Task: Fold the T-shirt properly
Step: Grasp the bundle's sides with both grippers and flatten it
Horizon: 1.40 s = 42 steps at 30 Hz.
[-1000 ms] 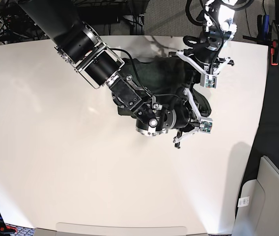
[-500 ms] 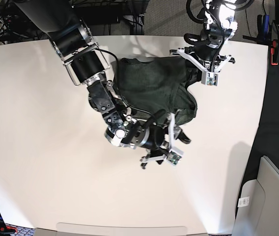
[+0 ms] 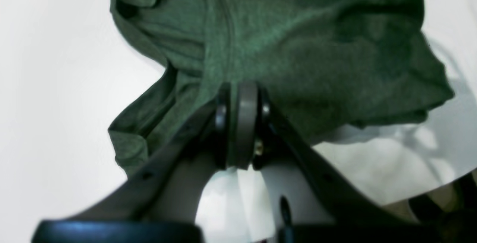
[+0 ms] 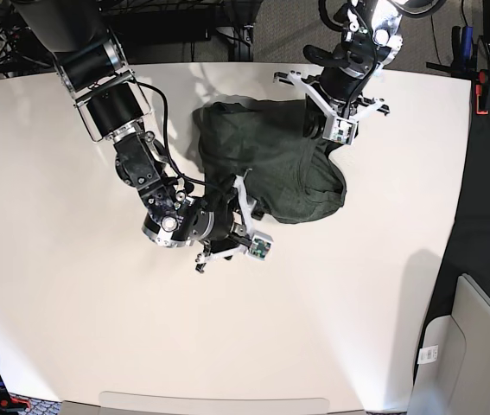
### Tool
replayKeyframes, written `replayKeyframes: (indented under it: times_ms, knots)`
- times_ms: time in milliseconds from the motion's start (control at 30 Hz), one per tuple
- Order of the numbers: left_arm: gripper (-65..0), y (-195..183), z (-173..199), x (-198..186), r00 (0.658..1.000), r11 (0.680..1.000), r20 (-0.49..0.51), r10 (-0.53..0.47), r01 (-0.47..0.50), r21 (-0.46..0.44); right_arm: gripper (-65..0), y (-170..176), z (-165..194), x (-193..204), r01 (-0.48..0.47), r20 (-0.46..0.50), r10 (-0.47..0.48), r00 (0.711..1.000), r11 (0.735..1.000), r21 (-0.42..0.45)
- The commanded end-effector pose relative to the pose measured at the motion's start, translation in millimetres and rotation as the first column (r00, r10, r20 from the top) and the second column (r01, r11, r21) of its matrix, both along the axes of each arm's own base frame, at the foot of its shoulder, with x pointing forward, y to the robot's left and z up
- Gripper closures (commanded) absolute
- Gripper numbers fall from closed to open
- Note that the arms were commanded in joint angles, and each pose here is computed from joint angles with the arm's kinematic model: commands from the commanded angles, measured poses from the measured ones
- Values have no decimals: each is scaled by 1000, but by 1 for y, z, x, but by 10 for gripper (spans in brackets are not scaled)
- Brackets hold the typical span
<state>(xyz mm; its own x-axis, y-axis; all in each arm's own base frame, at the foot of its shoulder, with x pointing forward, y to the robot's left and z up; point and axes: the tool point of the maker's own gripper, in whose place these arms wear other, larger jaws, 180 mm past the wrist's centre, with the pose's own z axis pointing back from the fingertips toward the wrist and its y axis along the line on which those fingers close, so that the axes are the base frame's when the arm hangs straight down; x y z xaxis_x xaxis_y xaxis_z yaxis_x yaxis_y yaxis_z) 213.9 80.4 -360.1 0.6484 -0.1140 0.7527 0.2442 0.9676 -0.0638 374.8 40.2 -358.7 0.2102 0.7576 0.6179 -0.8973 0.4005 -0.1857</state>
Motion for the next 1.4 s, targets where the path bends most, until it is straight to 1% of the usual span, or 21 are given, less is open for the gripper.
replayKeyframes:
  times_ms: [0, 67, 100, 167, 267, 367, 567, 633, 767, 933, 1100, 1167, 1233, 1267, 1300, 1367]
  knots:
    - [-21, 1, 1, 0, 1000, 1000, -2, -8, 8, 9, -146, 7, 18, 9, -8, 37, 7, 999, 1000, 28]
    - [-21, 3, -7, 1, 998, 999, -56, -13, 15, 32, -64, 2, 10, 5, -2, 15, 2, 1000, 1000, -9]
    - [-19, 4, -10, 3, 997, 999, -76, -13, 16, 43, -37, 2, 6, 1, 0, 0, 0, 1000, 1000, -19]
    - [-18, 8, -17, 6, 993, 998, -118, -9, 17, 64, -12, 0, 0, -6, 1, -17, -2, 1000, 1000, -29]
    - [-18, 15, -27, 15, 988, 996, -153, 4, 10, 92, -12, -1, -7, -20, -4, -36, 2, 999, 999, -36]
    - [-18, 18, -25, 27, 991, 995, -136, 9, 5, 103, -12, -1, -10, -34, -13, -42, 11, 999, 999, -45]
    - [-18, 28, -33, 53, 991, 991, -134, 30, -12, 132, -12, -23, -20, -56, -14, -51, 10, 999, 996, -84]
    - [-18, 37, -39, 61, 990, 987, -136, 36, -14, 158, -12, -31, -23, -64, -16, -53, 11, 999, 995, -95]
    - [-18, 44, -36, 81, 996, 985, -81, 41, -27, 168, -12, -42, -28, -80, -18, -61, 12, 998, 994, -104]
    - [-18, 45, -28, 106, 999, 986, -25, 48, -43, 163, -11, -42, -28, -104, -38, -67, 32, 997, 995, -93]
    - [-18, 29, -9, 121, 999, 988, 38, 3, -9, 153, -11, -45, -24, -117, -48, -56, 43, 997, 995, -89]
    - [-18, 27, 4, 123, 997, 989, 71, -2, -9, 146, -11, -51, -18, -111, -20, -38, 17, 999, 997, -81]
    - [-18, 26, 17, 120, 995, 990, 103, -10, -4, 140, -10, -62, -11, -101, 30, -17, -32, 999, 997, -68]
    - [-18, 32, 21, 115, 994, 989, 111, -4, -13, 146, -10, -68, -6, -97, 61, -4, -62, 998, 996, -57]
    - [-18, 39, 21, 108, 994, 989, 108, 9, -26, 148, -10, -73, -1, -92, 85, 11, -84, 996, 995, -48]
    - [-19, 47, 21, 96, 994, 988, 99, 33, -48, 146, -10, -76, 10, -87, 110, 17, -110, 994, 994, 2]
